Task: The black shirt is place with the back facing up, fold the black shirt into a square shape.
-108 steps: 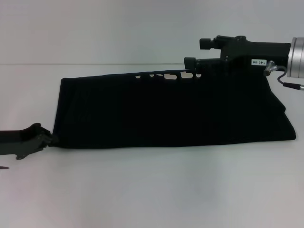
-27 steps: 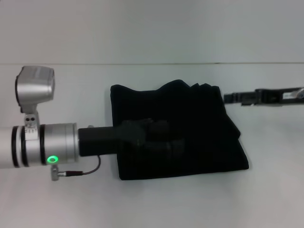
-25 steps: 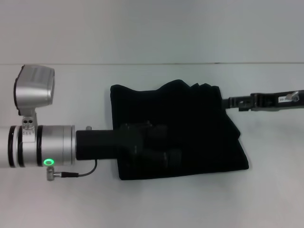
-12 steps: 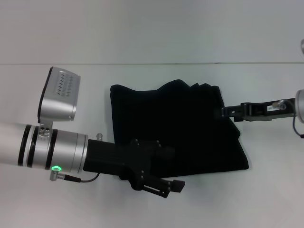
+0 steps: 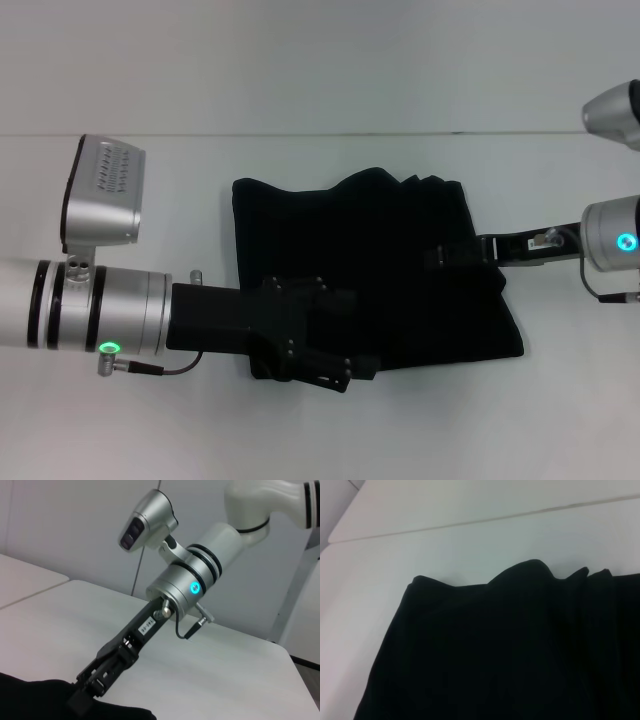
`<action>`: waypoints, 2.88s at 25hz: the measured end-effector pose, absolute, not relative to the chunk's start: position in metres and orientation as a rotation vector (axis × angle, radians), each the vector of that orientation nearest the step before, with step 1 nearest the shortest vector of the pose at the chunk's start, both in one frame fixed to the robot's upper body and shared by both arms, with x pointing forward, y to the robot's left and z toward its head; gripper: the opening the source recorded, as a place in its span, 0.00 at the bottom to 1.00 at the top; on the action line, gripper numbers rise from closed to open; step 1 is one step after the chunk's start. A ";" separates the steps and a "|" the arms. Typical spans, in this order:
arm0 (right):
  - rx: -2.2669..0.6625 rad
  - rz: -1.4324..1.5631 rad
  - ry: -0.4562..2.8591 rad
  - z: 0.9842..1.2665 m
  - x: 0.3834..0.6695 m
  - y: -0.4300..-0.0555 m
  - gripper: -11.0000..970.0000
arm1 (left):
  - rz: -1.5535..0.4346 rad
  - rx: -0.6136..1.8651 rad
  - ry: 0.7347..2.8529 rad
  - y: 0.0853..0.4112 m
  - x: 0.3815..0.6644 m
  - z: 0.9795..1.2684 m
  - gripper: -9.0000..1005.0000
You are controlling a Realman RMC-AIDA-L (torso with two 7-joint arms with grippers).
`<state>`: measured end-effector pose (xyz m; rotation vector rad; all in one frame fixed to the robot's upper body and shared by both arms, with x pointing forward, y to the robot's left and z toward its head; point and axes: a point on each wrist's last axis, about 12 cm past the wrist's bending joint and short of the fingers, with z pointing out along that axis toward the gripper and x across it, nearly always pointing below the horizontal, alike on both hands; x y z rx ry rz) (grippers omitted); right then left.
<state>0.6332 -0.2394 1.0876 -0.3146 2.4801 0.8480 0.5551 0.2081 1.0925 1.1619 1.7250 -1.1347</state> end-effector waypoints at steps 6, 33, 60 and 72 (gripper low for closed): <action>-0.333 0.845 2.478 1.085 0.632 -0.232 0.89 | -1.134 1.151 1.728 0.209 0.555 1.092 0.94; -0.330 0.817 2.448 1.092 0.641 -0.228 0.82 | -1.115 1.135 1.742 0.206 0.558 1.091 0.94; -0.365 0.807 2.463 1.088 0.639 -0.217 0.80 | -1.100 1.121 1.758 0.205 0.560 1.088 0.94; -0.356 0.809 2.456 1.090 0.640 -0.218 0.52 | -1.085 1.121 1.759 0.204 0.563 1.089 0.94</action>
